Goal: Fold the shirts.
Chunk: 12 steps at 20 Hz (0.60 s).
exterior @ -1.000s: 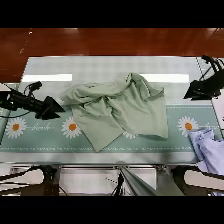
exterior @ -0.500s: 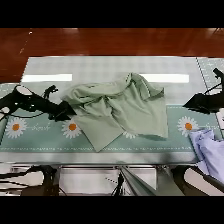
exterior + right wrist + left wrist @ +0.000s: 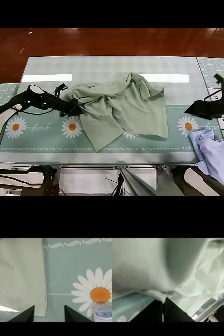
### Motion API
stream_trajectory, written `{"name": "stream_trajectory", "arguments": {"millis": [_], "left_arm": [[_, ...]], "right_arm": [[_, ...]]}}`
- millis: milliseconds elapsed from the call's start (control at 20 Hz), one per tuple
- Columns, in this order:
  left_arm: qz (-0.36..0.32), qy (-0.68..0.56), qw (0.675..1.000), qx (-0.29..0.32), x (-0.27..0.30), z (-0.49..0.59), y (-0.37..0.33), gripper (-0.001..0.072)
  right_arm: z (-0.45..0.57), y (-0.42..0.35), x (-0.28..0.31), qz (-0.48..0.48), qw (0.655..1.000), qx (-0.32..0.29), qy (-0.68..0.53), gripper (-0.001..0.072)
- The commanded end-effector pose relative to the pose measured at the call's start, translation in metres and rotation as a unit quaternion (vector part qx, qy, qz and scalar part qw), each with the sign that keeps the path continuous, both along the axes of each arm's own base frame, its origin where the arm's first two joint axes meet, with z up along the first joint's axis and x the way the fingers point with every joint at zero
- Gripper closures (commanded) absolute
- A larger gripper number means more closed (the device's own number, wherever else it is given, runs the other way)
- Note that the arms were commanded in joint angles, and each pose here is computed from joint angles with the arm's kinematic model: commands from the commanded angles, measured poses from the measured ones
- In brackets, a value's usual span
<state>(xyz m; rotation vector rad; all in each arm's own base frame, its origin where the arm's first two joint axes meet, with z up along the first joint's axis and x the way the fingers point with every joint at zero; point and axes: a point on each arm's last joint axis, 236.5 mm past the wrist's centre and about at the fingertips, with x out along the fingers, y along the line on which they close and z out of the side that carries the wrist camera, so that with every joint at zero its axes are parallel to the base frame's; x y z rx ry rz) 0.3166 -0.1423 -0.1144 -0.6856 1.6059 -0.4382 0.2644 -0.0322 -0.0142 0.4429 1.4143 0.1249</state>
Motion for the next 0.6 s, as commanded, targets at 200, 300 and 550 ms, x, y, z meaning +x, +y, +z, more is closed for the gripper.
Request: {"name": "stream_trajectory", "arguments": {"millis": [200, 300, 550], "left_arm": [[-0.036, 0.004, 0.999, -0.021, -0.012, 0.009, -0.005, 0.0686], [-0.036, -0.001, 0.999, -0.021, -0.011, 0.012, -0.005, 0.0686], [-0.035, -0.007, 0.999, -0.020, -0.010, 0.015, -0.005, 0.0685]], "right_arm": [[-0.070, 0.070, -0.073, -0.023, 0.989, 0.119, 0.088, 0.0153], [-0.078, 0.075, -0.066, -0.056, 0.987, 0.131, 0.072, 0.0154], [-0.100, 0.075, -0.046, -0.159, 0.977, 0.140, 0.036, 0.0162]]}}
